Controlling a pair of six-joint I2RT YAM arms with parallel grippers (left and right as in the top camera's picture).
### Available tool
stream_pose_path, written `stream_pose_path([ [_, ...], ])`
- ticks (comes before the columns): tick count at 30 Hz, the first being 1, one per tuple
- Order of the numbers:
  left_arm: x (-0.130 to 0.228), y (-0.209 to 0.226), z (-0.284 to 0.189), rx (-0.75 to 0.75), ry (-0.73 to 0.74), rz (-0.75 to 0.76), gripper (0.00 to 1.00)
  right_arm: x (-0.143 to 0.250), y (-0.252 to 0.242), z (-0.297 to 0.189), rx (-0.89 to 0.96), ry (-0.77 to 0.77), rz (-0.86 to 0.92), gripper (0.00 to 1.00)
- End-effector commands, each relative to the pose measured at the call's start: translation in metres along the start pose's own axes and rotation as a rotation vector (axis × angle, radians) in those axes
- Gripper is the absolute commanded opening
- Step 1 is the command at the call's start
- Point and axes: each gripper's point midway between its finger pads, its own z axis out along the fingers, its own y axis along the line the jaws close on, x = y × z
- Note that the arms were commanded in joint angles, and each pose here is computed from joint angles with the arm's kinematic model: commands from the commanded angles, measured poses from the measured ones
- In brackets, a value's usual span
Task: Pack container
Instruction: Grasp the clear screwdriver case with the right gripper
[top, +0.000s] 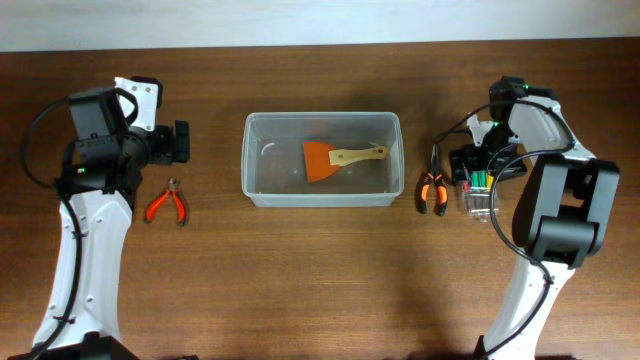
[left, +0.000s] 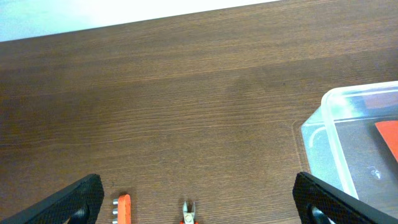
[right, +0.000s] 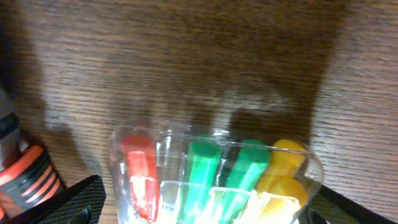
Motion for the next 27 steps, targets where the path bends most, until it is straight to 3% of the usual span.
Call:
stream_pose_path([
  [1,-0.006,0.001,0.000,0.008,-0.013,0.008,0.99,0.016,0.001,0.019,0.004,0.075,0.017,0.94],
  [13,-0.006,0.001,0.000,0.008,-0.013,0.008,0.99,0.028,-0.010,0.018,0.045,0.119,0.071,0.92],
  [27,-0.006,0.001,0.000,0.008,-0.013,0.008,0.99,0.017,-0.012,0.019,0.049,0.076,0.022,0.80],
])
